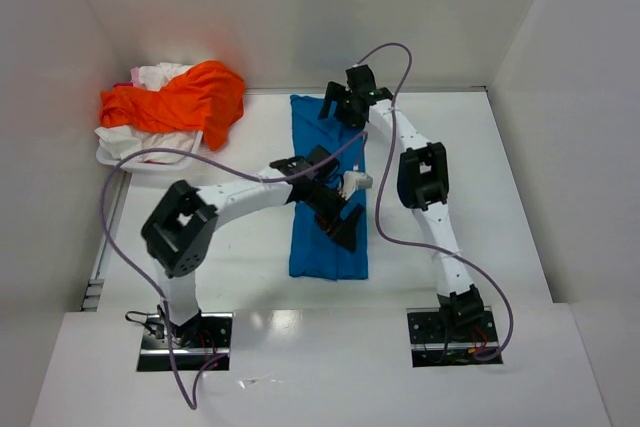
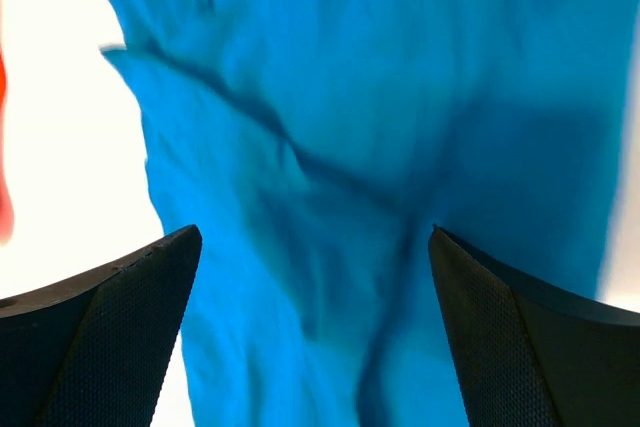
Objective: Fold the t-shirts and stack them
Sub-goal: Rotate the tshirt 90 degrees
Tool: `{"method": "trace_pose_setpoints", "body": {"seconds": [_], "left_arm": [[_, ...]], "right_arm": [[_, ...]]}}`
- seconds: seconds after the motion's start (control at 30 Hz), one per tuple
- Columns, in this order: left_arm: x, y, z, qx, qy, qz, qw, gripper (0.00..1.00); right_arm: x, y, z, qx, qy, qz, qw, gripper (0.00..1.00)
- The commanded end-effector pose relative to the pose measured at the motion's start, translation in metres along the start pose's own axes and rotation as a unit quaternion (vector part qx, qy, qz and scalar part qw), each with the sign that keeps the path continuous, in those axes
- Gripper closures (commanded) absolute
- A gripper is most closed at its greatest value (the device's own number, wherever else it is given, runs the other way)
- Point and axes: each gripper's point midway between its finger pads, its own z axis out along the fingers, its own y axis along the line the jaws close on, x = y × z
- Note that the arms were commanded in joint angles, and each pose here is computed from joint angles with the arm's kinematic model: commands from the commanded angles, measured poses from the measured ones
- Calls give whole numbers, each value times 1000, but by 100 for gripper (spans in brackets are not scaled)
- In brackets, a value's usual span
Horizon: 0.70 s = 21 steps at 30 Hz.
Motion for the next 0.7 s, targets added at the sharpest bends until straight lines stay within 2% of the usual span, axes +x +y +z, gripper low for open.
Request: {"method": "trace_pose_setpoints", "body": {"seconds": [0.0, 0.03, 0.07, 0.1, 0.13, 0.2, 0.23, 0.3, 0.33, 0.37, 0.43, 0.47, 0.67], "left_arm": [[-49, -18, -63, -81, -107, 38, 990, 0], [-62, -27, -85, -99, -140, 36, 984, 0], [-66, -27, -94, -121, -156, 30, 980, 0], [-66, -13, -104, -166, -170, 13, 971, 0], [-65, -16, -114, -179, -185, 4, 966, 0], [-40, -1, -109, -207, -170, -35, 963, 0], [-31, 3, -110, -221, -170, -68, 958, 0], [-11, 8, -102, -220, -157, -107, 957, 0], [-7, 3, -99, -205, -159, -118, 959, 0], [10, 8, -90, -204, -150, -151, 956, 0], [16, 8, -88, -198, -164, -171, 951, 0], [22, 12, -84, -202, -164, -193, 946, 0], [56, 29, -70, -220, -149, -252, 930, 0]], "right_arm": [[-71, 37, -95, -30, -86, -14, 996, 0], [-82, 37, -111, -30, -103, -13, 994, 0], [-73, 33, -115, -26, -96, -12, 995, 0], [-95, 50, -151, -43, -136, -25, 989, 0], [-96, 53, -161, -47, -142, -26, 988, 0], [-85, 49, -172, -42, -135, -30, 990, 0], [-88, 55, -191, -48, -145, -31, 988, 0], [-61, 38, -189, -30, -115, -26, 993, 0], [-65, 45, -209, -44, -136, -24, 989, 0], [-36, 27, -198, -27, -107, -14, 994, 0], [-22, 19, -203, -26, -111, 2, 993, 0], [1, 7, -208, -17, -97, 10, 995, 0], [78, -19, -223, 2, -52, 31, 998, 0]]}}
